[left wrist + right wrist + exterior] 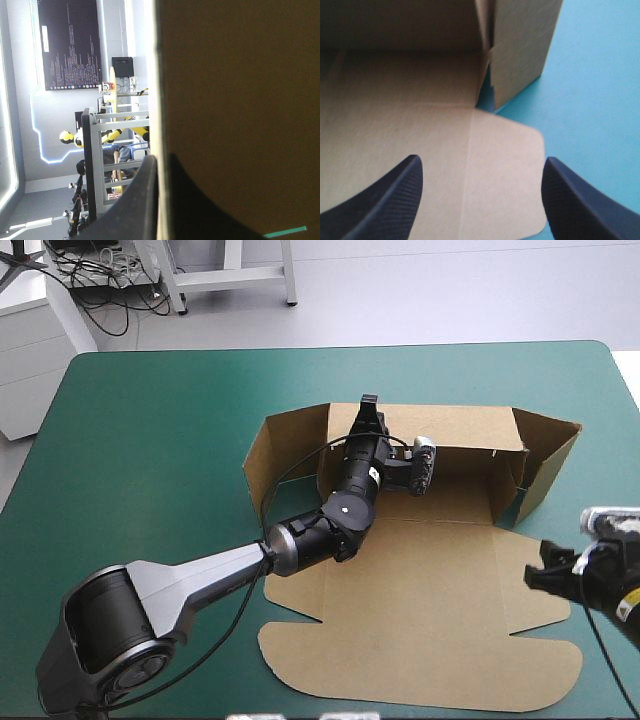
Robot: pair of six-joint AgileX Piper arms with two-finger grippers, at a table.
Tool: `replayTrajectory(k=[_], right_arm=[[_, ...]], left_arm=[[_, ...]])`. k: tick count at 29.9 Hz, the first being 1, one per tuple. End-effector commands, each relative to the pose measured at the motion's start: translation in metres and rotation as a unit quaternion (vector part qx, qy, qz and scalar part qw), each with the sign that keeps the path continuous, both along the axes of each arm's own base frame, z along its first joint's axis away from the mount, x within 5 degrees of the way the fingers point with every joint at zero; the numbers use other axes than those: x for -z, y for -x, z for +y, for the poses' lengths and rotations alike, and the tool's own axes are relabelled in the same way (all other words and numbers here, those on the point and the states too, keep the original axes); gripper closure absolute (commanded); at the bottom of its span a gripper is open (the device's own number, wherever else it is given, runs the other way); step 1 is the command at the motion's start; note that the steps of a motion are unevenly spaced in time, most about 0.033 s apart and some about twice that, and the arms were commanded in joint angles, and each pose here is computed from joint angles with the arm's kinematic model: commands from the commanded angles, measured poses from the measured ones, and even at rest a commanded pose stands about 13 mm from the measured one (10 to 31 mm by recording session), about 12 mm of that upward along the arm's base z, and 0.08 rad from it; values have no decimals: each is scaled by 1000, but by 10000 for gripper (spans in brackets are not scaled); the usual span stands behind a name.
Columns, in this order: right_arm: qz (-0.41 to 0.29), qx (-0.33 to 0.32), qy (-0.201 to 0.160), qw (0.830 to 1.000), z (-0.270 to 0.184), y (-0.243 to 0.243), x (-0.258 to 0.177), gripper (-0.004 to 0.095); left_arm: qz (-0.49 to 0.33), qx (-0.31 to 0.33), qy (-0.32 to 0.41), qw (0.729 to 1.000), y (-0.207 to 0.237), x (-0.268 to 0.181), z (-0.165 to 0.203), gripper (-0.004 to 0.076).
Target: Fold the box
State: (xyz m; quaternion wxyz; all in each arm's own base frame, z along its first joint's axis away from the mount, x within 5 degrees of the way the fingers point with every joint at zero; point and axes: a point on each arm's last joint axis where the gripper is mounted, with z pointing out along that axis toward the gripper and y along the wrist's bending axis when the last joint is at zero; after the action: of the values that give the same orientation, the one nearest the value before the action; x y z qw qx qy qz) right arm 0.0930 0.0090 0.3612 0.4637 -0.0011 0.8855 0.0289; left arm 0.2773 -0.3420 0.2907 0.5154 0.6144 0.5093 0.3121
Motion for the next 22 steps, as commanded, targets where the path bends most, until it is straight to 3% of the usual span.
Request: replayTrajectory(k=[1,8,14,18,22], right_arm=[[-73,34,24,996,-3,-26,-49,288],[-74,49,31,996,10,-97,-96,288],[-18,82,49,995,16,-169,-103,288],[44,115,40,992,-6,-208,-101,289],[73,63,4,995,-21,-226,-104,288]], left_arm=[[-22,6,31,999,4,-27,3,734],[-18,4,33,999,4,-26,3,734],[-18,2,33,999,4,-26,4,734],[-19,0,33,999,4,-26,4,734],[-19,0,33,999,4,-26,4,734]])
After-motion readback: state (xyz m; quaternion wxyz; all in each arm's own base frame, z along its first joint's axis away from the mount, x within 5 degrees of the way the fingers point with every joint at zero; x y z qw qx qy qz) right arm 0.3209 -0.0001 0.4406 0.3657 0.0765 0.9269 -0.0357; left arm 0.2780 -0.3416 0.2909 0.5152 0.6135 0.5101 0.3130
